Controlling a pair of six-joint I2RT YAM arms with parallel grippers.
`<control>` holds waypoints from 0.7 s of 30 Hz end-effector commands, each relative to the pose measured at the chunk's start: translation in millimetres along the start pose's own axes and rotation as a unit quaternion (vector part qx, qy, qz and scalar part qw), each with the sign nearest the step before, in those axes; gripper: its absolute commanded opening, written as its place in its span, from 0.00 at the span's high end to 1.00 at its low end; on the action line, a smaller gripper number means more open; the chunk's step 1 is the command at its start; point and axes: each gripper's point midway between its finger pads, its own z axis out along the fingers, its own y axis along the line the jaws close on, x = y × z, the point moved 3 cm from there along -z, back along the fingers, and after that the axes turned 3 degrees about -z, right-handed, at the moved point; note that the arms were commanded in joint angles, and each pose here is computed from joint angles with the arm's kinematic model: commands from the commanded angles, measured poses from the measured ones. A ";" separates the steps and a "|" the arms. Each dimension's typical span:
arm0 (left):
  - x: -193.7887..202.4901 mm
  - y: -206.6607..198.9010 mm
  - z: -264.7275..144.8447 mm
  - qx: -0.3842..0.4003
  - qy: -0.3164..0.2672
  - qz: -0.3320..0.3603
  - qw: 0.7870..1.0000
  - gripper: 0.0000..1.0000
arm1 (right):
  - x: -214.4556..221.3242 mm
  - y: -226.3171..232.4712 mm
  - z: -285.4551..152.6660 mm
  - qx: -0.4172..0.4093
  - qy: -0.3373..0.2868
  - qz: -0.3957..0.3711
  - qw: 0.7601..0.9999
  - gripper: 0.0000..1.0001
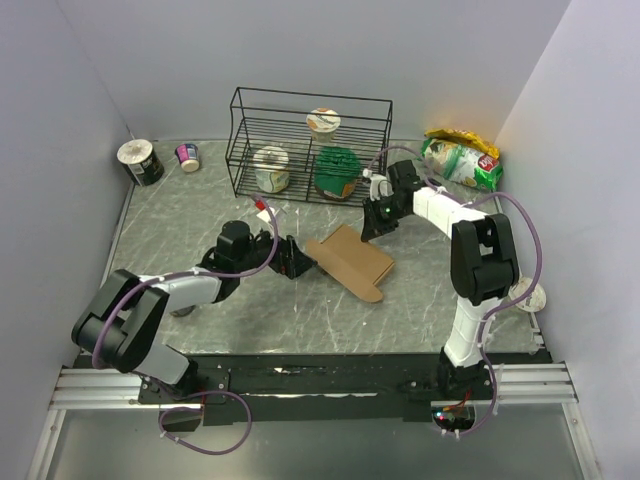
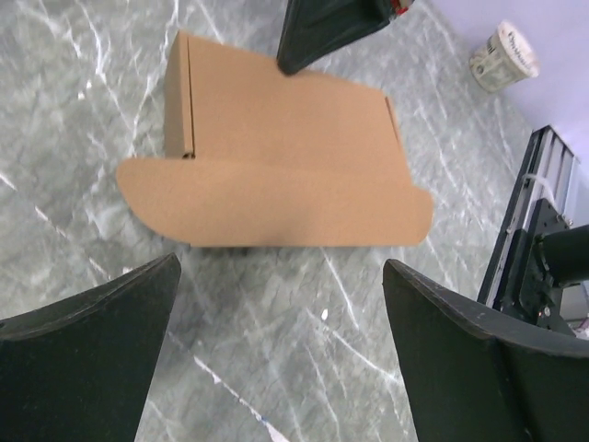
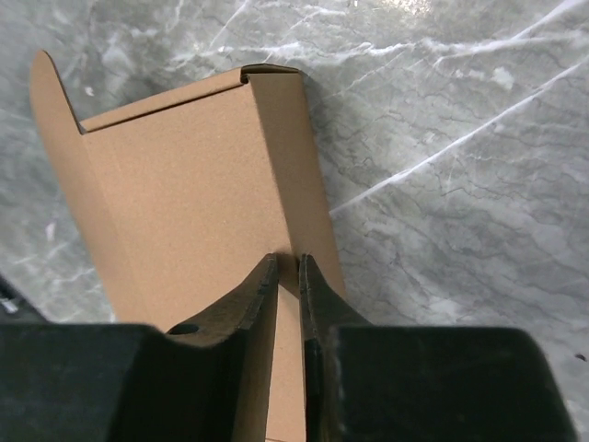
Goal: Fold the paper box
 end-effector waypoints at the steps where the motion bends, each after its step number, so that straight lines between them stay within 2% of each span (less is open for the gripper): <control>1: -8.0 -5.8 1.7 0.019 -0.027 -0.007 0.999 0.01 | 24.3 -19.4 11.3 0.010 0.034 0.050 0.998 0.83; 5: -9.2 -8.6 2.1 0.028 -0.042 -0.026 0.998 0.01 | 33.0 -26.8 7.4 0.011 0.037 0.070 0.997 0.86; 11: -20.5 -13.4 7.4 0.044 -0.052 -0.025 0.997 0.04 | 30.1 -30.2 4.8 0.024 0.038 0.087 0.995 0.86; 17: -25.4 -26.4 13.2 0.102 -0.046 -0.019 0.993 0.04 | 33.5 -47.0 -3.1 0.080 0.049 0.132 0.987 0.86; 21: -19.6 -24.8 11.6 0.098 -0.049 -0.030 0.994 0.04 | 37.5 -48.0 -10.7 0.090 0.053 0.136 0.985 0.86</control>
